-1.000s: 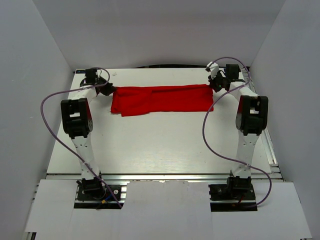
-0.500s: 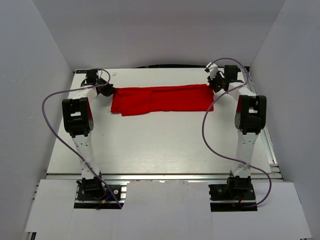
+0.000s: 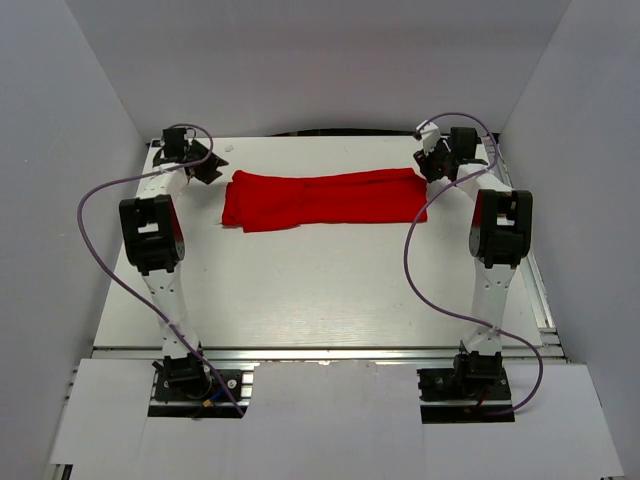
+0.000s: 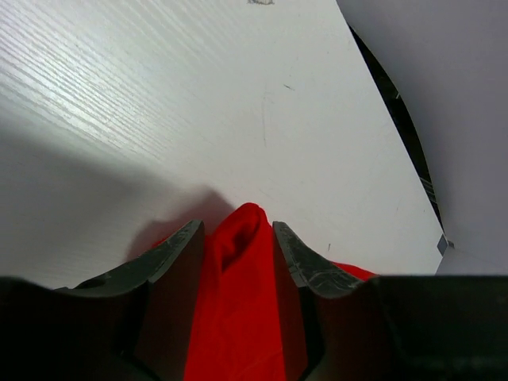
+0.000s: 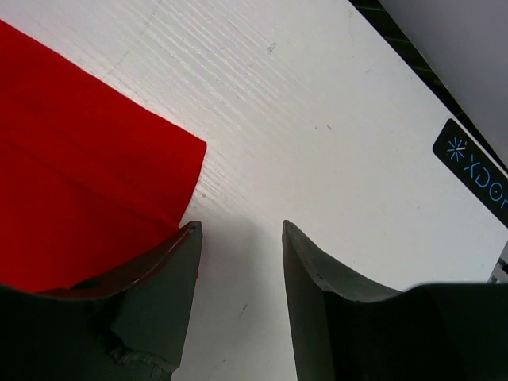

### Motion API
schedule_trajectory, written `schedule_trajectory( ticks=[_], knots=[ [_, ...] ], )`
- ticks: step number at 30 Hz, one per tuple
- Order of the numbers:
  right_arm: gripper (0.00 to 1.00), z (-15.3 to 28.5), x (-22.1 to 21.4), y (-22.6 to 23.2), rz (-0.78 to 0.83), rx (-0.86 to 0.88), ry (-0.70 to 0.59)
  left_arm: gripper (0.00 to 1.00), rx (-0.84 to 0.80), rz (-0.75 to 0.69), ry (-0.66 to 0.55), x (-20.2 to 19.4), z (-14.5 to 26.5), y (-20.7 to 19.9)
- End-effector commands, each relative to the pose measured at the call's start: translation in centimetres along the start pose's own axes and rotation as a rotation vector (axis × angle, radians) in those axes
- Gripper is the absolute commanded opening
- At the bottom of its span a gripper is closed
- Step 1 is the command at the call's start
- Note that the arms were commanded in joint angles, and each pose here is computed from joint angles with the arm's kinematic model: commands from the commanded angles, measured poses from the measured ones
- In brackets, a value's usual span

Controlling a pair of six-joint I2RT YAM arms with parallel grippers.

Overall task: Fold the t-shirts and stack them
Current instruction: Fold the other side of the tshirt into a rectangle, then rotate the tshirt 45 degrees

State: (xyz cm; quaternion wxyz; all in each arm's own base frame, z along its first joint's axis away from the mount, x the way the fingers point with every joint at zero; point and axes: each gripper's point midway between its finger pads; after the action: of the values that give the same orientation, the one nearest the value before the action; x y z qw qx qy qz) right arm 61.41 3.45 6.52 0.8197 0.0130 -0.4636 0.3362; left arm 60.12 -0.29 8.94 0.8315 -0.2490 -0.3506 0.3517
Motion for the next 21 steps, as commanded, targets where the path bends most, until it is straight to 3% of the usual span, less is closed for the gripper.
schedule_trajectory(
  ticks=[1,5,6,10,12,16,21],
  knots=[
    [0.52,2.7,5.3,-1.9,0.024,-0.028,-0.123,0.51,-0.073,-0.105,-0.106,3.9,4.3,-3.8],
    [0.57,5.7,7.6,1.2,0.052,0.158,-0.178,0.54,-0.097,-0.18,-0.116,3.8,7.7,-4.3],
    [0.58,6.4,8.1,2.8,0.08,0.244,-0.211,0.58,-0.096,-0.2,-0.108,3.4,8.1,-4.0],
    [0.63,9.6,7.8,7.5,0.062,0.439,-0.228,0.66,-0.048,-0.244,-0.018,0.0,9.4,-1.0],
    [0.64,11.2,7.7,9.0,0.044,0.481,-0.24,0.71,-0.048,-0.274,0.004,-0.9,10.0,-0.5],
    [0.66,13.0,7.1,10.8,0.008,0.524,-0.236,0.98,-0.076,-0.281,0.107,-3.6,9.1,0.6],
    [0.66,14.4,6.5,11.9,-0.006,0.529,-0.225,0.98,-0.096,-0.306,0.178,-5.4,7.4,1.1]
  ],
)
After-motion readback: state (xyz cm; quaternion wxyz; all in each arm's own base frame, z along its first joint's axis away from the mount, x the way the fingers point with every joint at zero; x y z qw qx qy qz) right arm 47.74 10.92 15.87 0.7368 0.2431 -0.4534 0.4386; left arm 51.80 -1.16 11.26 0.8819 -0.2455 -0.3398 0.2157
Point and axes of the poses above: each gripper's point midway between its finger pads, its own z axis back along the fingers, its own y axis along the line the jaws close on, x = y × z, and after that the axes turned 3 degrees about -z, right-handed
